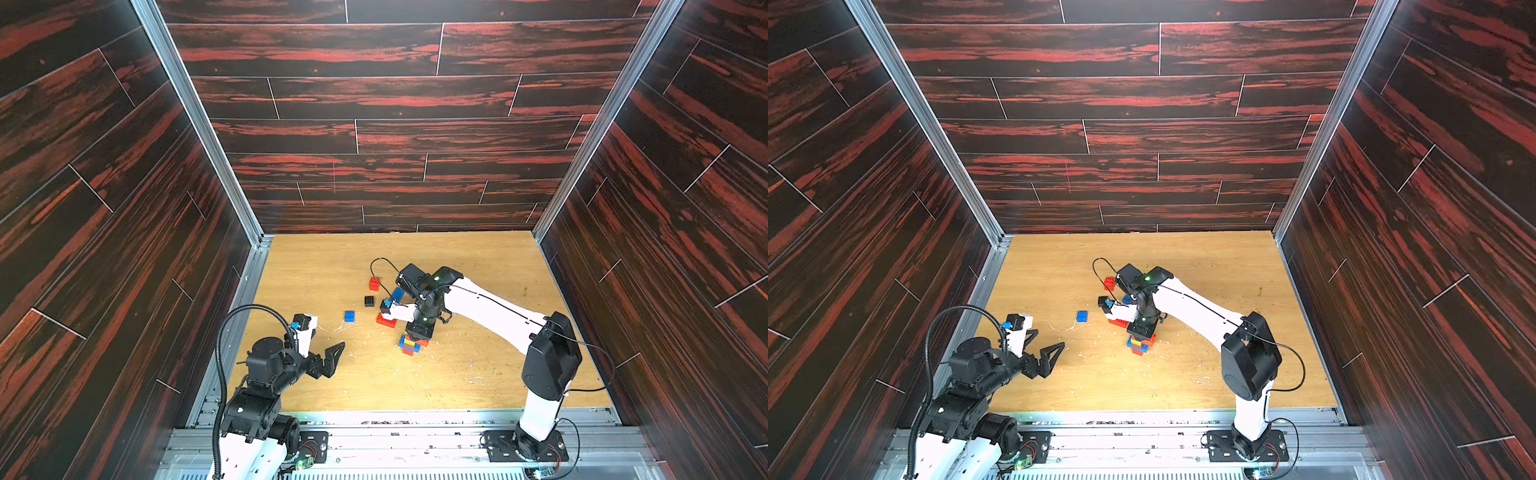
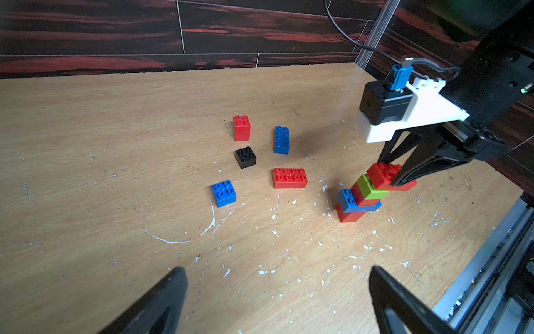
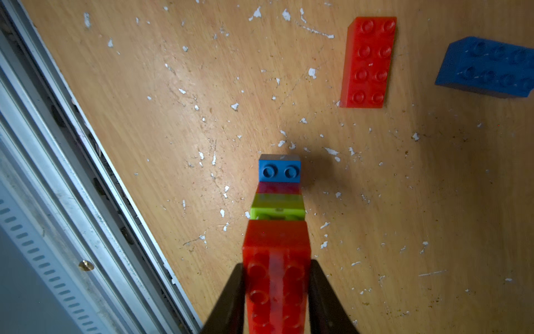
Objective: Assemble the letter f with lego
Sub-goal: Assemble the lego brick with the lego brick.
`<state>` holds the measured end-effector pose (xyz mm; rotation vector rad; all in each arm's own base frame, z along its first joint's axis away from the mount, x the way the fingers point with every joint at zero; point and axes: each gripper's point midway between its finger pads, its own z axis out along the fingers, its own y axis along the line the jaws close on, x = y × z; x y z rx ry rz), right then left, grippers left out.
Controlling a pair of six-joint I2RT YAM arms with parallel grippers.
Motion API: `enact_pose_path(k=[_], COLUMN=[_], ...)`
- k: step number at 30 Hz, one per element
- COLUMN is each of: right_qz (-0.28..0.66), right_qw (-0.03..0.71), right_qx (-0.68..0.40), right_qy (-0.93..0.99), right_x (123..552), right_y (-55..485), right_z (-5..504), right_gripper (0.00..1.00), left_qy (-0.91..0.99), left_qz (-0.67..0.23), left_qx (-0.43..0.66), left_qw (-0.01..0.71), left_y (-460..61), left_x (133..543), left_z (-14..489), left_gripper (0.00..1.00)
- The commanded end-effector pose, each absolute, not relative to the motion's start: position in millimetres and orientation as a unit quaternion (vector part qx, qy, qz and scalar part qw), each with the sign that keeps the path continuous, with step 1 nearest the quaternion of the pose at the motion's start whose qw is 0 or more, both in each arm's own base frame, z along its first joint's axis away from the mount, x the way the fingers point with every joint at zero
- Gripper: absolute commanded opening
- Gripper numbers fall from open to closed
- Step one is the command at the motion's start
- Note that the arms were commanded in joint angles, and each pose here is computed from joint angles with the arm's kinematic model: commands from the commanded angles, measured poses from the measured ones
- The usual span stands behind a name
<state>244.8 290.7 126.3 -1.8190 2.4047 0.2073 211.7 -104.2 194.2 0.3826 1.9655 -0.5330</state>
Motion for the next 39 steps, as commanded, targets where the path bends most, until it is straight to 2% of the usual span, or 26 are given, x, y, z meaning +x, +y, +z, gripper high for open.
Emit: enact_pose_path(k=[1, 12, 39], right_qz=[0.067, 0.070, 0.048], right_qw=[0.041, 0.037, -0.029], right_qx=[-0.600, -0.597, -0.594], right_qy=[0.796, 0.798, 0.803], right_x=[242, 242, 222], right_y=[292, 295, 287], right_z=[122, 124, 102], right_gripper=[0.23, 0.23, 0.23], left_qy=[0.814, 0.814, 0.811], left_qz=[-0.220, -0.221, -0.223], left_qx=[0.161, 0.161, 0.165], left_qw=[0.513, 0.513, 0.515], left_y=[-104, -104, -105], left_x=[211, 210, 209], left_z=[194, 193, 195], left_gripper=[1.00, 1.00, 1.00])
